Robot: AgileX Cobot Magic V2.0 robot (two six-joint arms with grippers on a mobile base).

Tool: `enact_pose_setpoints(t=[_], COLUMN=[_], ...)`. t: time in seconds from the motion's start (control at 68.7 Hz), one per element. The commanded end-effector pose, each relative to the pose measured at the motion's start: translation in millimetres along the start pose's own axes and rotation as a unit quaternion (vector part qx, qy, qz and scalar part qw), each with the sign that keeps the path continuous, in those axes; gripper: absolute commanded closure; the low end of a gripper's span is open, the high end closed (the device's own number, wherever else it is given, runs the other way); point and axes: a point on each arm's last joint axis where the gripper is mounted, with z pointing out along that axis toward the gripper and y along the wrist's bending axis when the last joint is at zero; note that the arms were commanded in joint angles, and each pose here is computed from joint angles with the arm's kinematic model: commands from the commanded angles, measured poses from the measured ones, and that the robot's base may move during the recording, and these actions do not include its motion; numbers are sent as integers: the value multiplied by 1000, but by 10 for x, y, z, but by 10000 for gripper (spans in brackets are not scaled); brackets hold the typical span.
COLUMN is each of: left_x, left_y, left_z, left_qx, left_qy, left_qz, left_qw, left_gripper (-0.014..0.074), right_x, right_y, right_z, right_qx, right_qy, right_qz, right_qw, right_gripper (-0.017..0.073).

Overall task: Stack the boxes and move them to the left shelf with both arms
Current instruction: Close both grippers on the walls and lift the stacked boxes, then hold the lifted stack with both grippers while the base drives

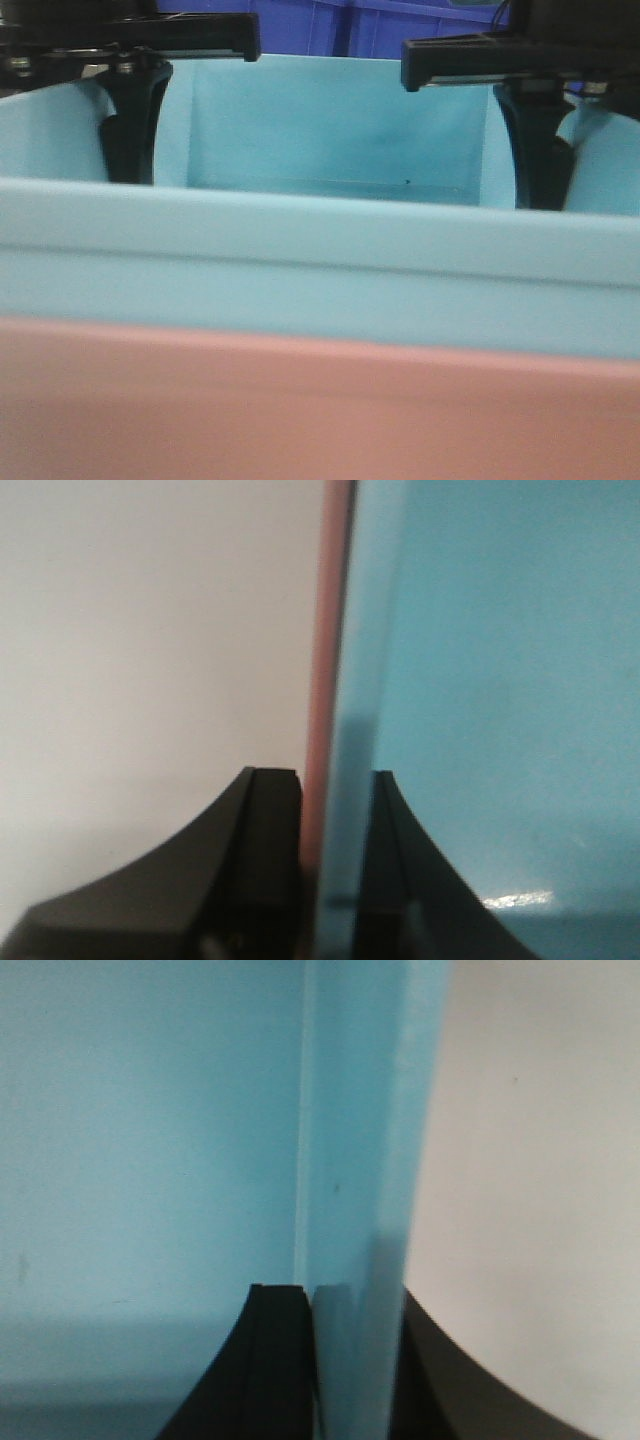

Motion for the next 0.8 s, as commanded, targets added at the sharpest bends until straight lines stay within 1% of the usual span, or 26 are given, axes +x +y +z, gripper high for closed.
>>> enact_pose_setpoints(t=[0.0,0.029,0.102,0.204,0.335,0.452,0.554,0.787], left_x=[278,312,387,459,548,618,642,640], left_y=[14,24,36,57,90,167,193,194], left_z=[-220,-211,-206,-222,-248,-241,-224,-224], left_qx=[12,11,9,9,12,6,2,2], left_qy=[27,30,33,34,34,34,36,35], left_qz=[-13,-15,-9,-13,-9,-19,-20,-19], left_qw=[999,999,999,999,999,999,999,999], left_gripper=[603,603,603,603,603,603,603,603], right_x=[20,33,74,167,267,323,340,358], right_y=[30,22,26,50,80,123,137,115], right_z=[-259,-263,-273,-274,-279,-280,-281,-279], right_qx=[-43,-43,-42,-43,-45,-40,-38,-25], right_qy=[-44,-43,-40,-34,-32,-31,-32,-23], right_qz=[4,5,5,5,12,2,2,1], right_qw=[998,998,998,999,998,999,999,999], right_gripper=[503,503,503,503,503,503,503,503])
